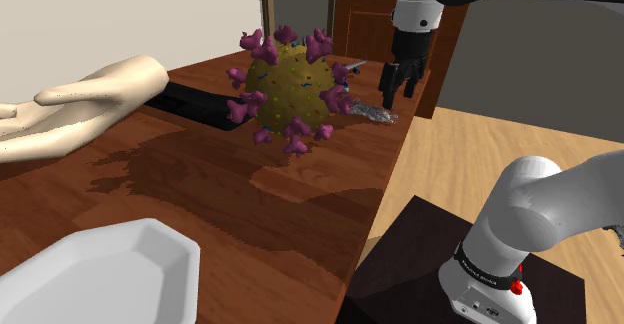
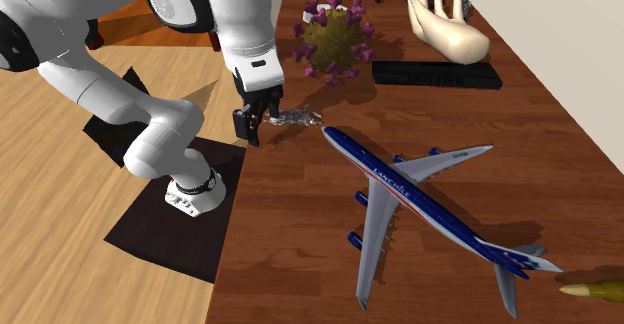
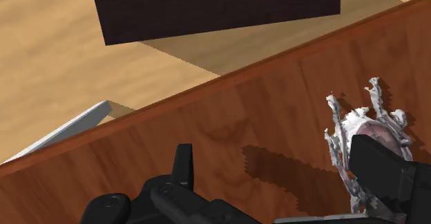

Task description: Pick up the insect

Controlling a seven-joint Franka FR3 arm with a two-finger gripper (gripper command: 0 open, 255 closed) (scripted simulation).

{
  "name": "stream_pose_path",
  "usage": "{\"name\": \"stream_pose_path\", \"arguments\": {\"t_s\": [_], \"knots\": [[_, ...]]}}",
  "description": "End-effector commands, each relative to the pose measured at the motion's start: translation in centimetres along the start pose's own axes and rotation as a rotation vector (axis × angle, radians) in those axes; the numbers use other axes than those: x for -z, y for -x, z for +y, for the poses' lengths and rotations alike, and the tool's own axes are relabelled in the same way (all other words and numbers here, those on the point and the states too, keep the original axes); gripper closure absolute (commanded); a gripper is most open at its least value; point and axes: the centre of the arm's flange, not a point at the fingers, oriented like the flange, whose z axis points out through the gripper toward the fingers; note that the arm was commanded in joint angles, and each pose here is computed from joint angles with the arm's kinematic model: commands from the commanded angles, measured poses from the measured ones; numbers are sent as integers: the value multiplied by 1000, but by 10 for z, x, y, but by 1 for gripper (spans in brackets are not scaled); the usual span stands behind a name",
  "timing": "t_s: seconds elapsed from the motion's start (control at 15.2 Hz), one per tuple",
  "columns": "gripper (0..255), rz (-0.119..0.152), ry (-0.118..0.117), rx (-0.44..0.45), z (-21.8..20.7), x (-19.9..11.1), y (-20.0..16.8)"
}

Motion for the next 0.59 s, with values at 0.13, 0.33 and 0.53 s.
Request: {"name": "stream_pose_path", "arguments": {"t_s": [0.13, 0.33, 0.53], "knots": [[0, 14, -9, 72, -19, 10, -12], [0, 35, -23, 181, -49, 24, -26], [0, 50, -33, 257, -70, 35, -34]]}}
